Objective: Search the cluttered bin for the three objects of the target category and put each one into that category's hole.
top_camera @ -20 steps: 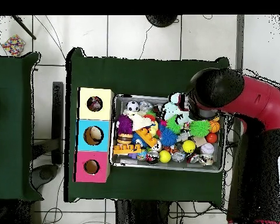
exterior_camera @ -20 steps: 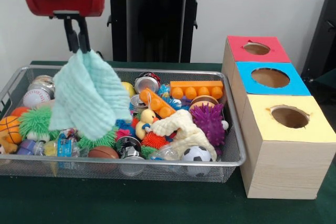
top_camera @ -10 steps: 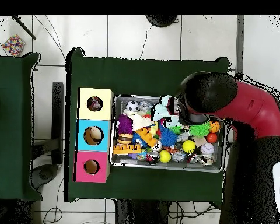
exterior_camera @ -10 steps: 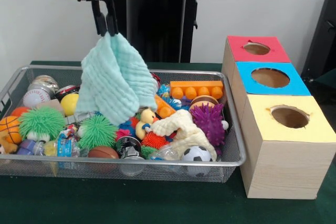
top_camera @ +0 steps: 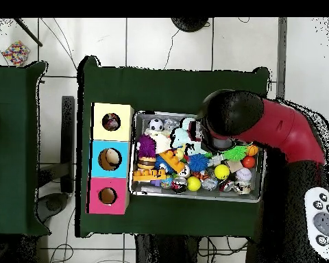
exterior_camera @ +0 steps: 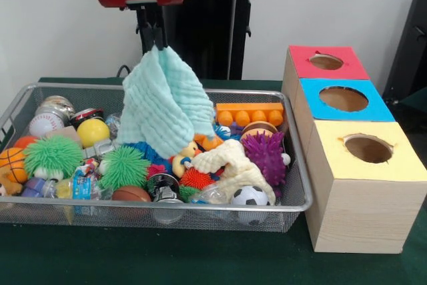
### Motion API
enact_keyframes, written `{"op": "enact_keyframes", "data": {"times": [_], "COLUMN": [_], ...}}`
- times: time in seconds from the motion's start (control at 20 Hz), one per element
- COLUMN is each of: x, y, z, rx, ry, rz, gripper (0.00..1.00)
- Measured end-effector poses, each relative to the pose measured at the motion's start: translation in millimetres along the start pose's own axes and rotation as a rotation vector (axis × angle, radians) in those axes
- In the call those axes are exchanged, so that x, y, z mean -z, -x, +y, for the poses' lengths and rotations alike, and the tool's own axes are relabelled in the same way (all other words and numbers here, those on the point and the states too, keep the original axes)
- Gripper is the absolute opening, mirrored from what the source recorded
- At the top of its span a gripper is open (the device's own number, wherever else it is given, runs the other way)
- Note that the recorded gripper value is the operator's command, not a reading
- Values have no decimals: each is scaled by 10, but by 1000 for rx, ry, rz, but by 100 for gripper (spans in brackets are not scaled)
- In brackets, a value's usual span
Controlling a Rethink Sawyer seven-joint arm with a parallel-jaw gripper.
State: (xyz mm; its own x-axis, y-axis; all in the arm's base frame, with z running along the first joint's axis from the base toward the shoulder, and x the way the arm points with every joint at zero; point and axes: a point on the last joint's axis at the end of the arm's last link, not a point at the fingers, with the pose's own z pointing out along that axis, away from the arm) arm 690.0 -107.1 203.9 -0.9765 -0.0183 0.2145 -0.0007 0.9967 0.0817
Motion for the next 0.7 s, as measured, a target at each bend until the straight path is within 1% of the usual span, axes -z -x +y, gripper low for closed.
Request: {"op": "enact_keyframes", "data": {"times": [0.15,0.55,0.65,0.7], "x": [-102,-437,-493,-594], "y": [-14,-110,-122,-150], "z": [19,117,129,149], "rx": [0,4,5,5], "ry": [-3,3,5,12], "rz": [21,128,144,176], "gripper": [0,0,0,100]}}
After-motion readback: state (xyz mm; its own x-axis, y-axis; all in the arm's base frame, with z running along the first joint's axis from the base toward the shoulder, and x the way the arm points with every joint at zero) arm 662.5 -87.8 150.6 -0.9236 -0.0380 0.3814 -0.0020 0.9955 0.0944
